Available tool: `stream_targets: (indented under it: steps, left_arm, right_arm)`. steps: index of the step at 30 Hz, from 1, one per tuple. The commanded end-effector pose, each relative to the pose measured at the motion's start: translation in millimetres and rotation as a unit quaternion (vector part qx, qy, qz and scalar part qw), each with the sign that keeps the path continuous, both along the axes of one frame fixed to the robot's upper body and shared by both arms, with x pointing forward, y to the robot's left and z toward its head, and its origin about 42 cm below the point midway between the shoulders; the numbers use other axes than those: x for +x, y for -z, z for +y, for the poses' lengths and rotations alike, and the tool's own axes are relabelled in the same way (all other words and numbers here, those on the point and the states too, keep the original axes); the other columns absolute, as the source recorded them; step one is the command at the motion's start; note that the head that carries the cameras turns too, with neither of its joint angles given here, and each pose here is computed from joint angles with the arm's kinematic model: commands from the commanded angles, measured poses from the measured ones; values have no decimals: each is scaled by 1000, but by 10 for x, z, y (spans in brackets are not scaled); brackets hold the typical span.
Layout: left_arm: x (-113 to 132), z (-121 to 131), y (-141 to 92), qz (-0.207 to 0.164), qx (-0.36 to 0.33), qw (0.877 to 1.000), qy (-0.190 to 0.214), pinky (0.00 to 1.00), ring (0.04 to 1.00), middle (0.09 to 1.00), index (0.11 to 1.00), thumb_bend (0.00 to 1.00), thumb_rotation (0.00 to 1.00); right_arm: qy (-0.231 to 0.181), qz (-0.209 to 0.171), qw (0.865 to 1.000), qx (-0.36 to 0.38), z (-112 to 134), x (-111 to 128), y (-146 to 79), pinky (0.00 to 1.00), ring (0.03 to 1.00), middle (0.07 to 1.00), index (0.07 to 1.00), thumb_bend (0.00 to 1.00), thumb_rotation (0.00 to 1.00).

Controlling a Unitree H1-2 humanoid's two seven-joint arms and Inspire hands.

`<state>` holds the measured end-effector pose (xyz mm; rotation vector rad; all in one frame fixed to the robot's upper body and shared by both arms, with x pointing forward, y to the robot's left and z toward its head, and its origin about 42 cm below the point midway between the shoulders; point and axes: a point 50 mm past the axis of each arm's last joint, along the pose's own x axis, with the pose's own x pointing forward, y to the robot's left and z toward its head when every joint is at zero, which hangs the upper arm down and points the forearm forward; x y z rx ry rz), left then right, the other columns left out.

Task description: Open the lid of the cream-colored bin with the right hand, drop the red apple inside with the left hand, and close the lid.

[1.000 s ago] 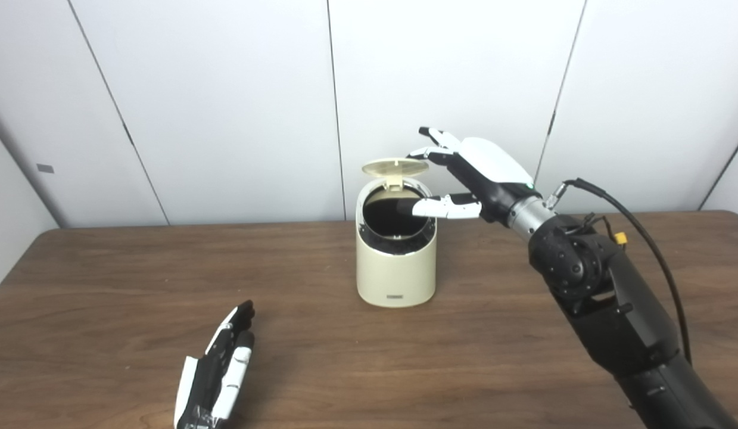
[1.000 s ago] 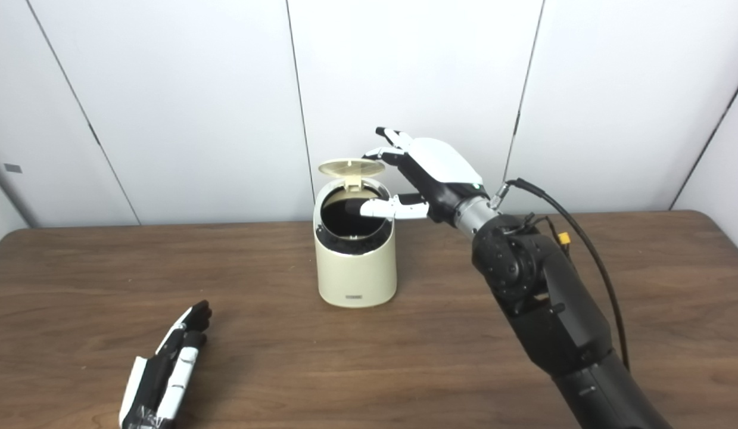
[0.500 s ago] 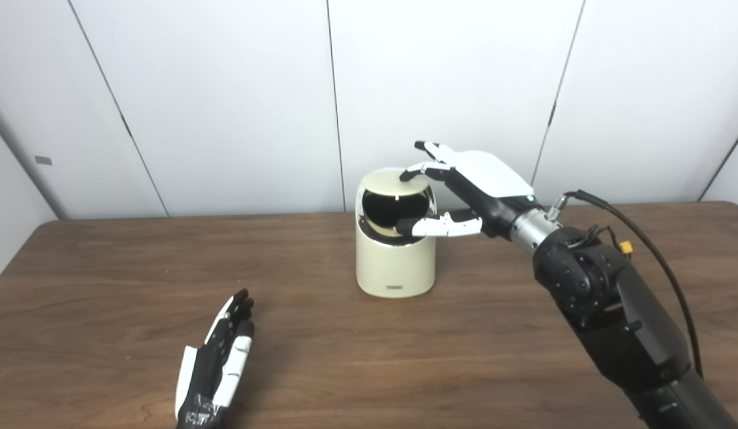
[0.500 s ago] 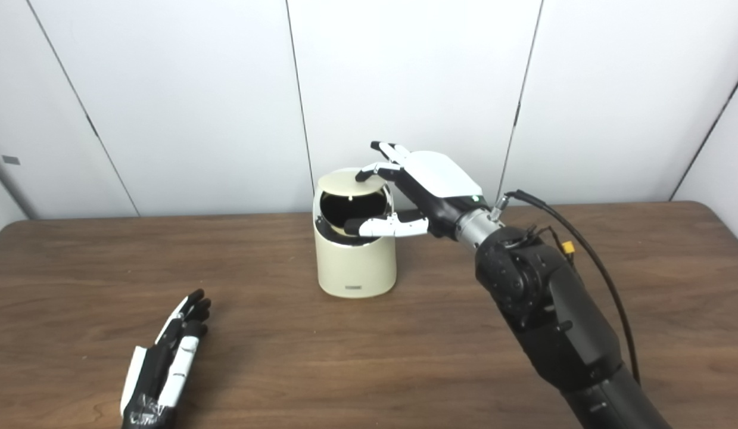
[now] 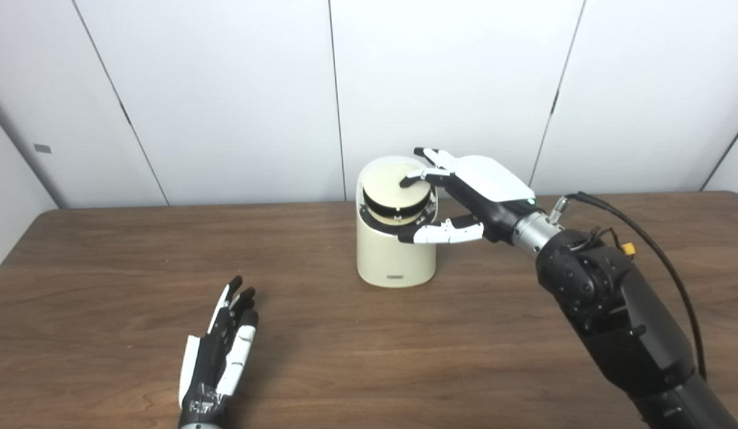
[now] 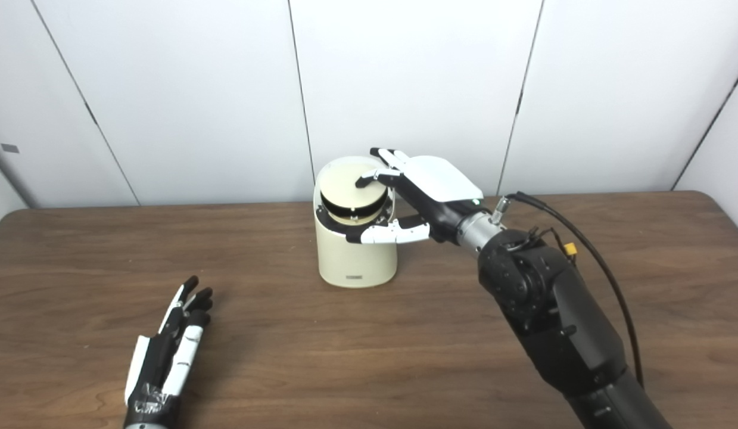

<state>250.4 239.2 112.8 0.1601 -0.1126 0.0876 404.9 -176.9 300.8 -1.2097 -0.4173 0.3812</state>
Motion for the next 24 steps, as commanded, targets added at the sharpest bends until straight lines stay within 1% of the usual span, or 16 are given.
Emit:
stream_targets:
  steps: [1,5,9,13,17,20,24]
  left_arm:
    - [9,-47,-2,-4,-10,1000,2,903,910,916,1000,623,840]
    - [9,-52,-5,-4,-13,1000,2,905,911,915,1000,629,835]
    - [7,-61,-1,-3,-10,1000,2,901,907,912,993,634,840]
    - [6,-65,3,2,-10,1000,2,891,902,906,988,637,841]
    - [15,-62,9,0,-14,1000,3,892,902,905,981,616,817]
    - [16,-64,5,2,-8,1000,3,876,893,898,971,632,822]
    - [15,-76,-2,0,-6,1000,6,876,896,896,964,631,834]
  right_arm:
    - [-12,-32,999,-7,29,-24,-153,970,1000,1000,791,602,847]
    - [-18,-32,999,-15,51,-35,-111,981,1000,1000,789,584,822]
    - [-24,-35,999,-29,90,-38,-56,985,1000,1000,788,611,885]
    - [-26,-39,998,-46,118,-43,-18,997,1000,1000,786,616,876]
    - [-28,-42,997,-61,129,-47,11,998,1000,1000,784,631,897]
    - [-27,-42,996,-70,140,-37,41,1000,1000,1000,782,640,905]
    - [-15,-51,993,-110,176,-23,85,1000,1000,1000,782,668,968]
